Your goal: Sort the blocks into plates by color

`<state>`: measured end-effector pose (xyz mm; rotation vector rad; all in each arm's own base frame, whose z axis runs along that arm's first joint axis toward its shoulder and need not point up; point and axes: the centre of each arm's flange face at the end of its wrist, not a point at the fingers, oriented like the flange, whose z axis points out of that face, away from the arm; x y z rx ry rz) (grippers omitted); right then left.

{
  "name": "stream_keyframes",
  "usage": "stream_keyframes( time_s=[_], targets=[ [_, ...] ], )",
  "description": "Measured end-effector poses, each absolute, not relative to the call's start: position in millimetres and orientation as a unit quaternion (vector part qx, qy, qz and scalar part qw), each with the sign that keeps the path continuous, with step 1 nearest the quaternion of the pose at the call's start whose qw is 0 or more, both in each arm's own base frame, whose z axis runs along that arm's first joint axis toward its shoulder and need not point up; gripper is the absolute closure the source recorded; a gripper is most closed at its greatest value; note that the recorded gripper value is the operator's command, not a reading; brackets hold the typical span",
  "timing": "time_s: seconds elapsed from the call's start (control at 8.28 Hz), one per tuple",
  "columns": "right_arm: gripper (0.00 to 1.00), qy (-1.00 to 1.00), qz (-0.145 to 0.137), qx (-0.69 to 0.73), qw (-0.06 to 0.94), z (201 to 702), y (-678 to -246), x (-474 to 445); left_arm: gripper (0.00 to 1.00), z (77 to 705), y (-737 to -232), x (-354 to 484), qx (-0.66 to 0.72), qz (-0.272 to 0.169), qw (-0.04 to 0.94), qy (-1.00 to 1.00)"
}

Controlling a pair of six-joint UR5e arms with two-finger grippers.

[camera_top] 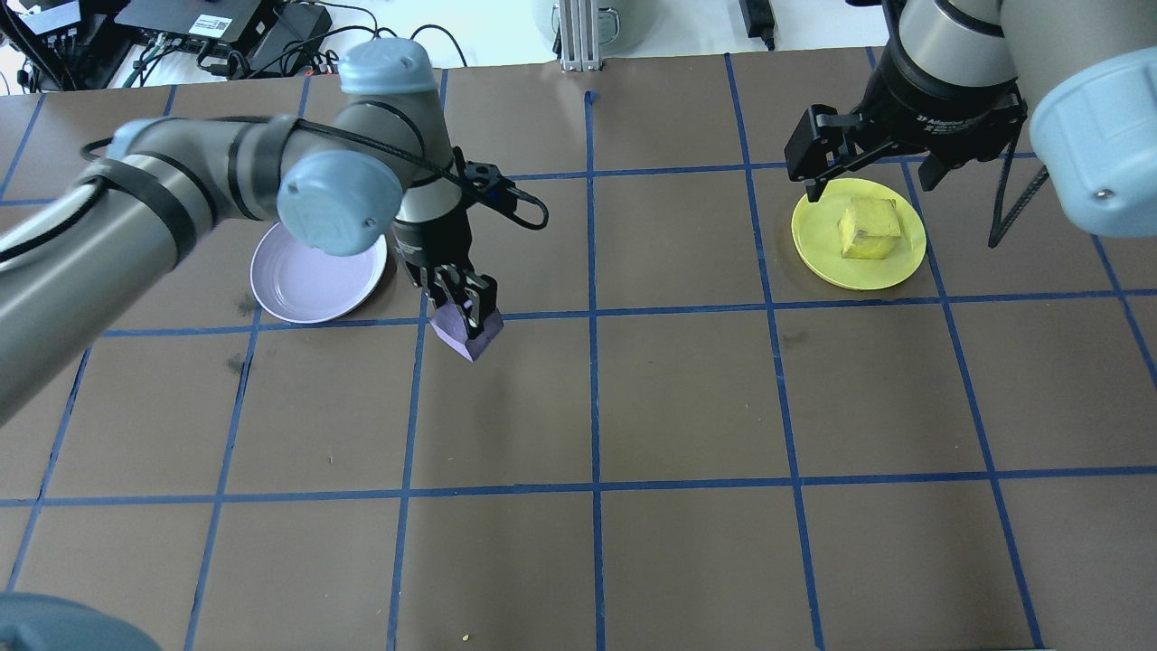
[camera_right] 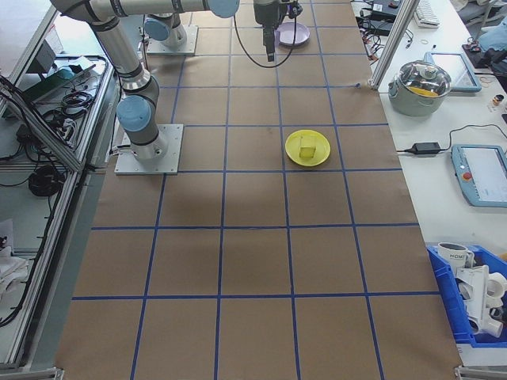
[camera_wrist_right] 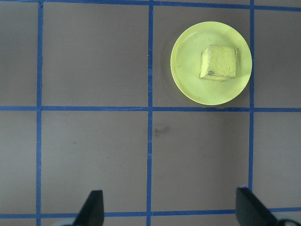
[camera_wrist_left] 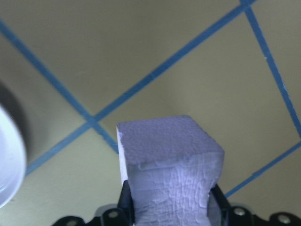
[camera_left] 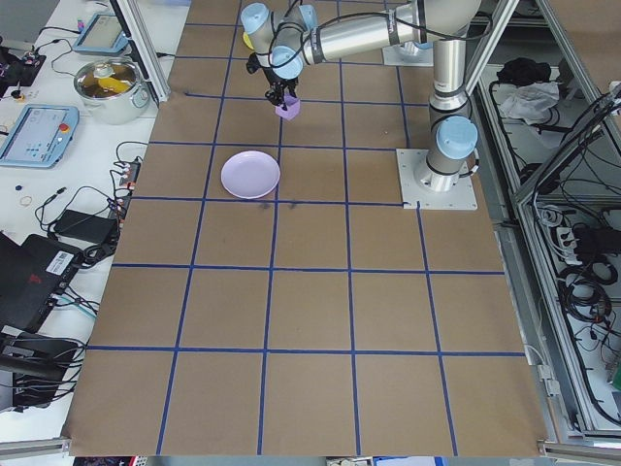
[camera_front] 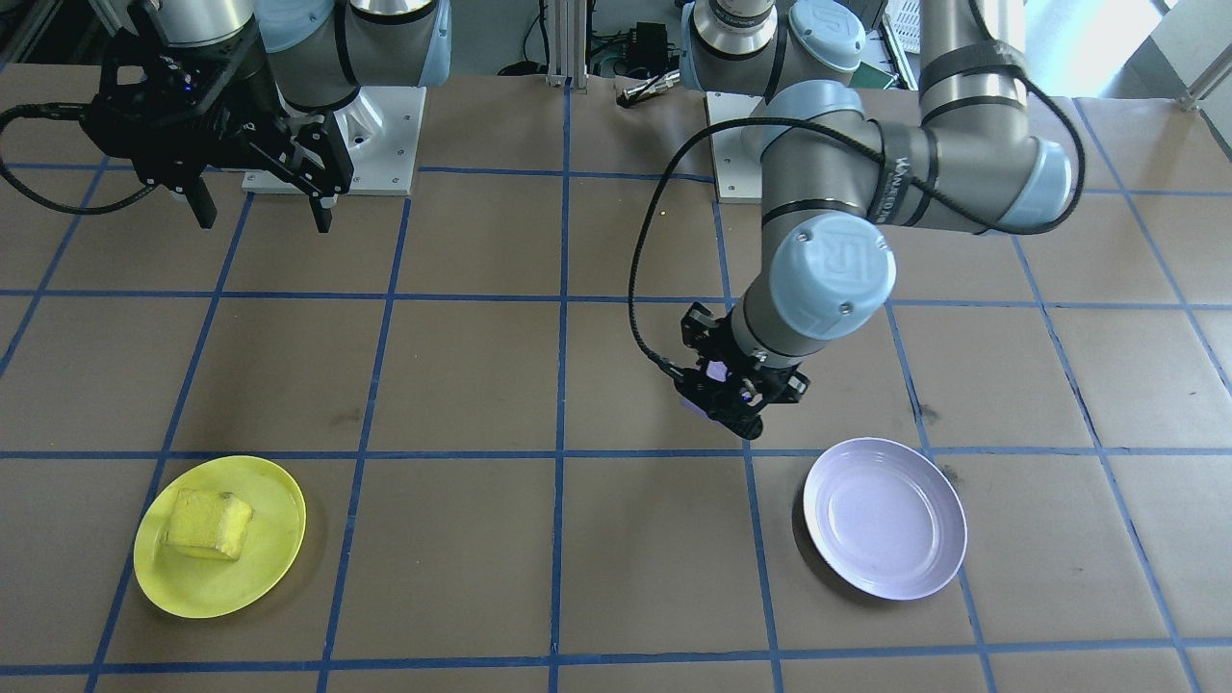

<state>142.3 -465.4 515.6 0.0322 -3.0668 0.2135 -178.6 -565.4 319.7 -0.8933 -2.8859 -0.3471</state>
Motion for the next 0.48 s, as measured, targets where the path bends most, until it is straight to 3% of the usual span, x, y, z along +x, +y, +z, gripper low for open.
stream_keyframes(
  time_s=[0.24,0.48],
  targets=[
    [0.00,-0.997,0.069,0.010,0.034,515,-465,142,1.00,369,-596,-109,-0.240,-0.072,0.038,-0.967],
    [0.00,-0.997,0.068,0.010,0.034,515,-465,142,1.00,372,-622,-52,-0.195,-0.049,0.029,-0.979]
  ],
)
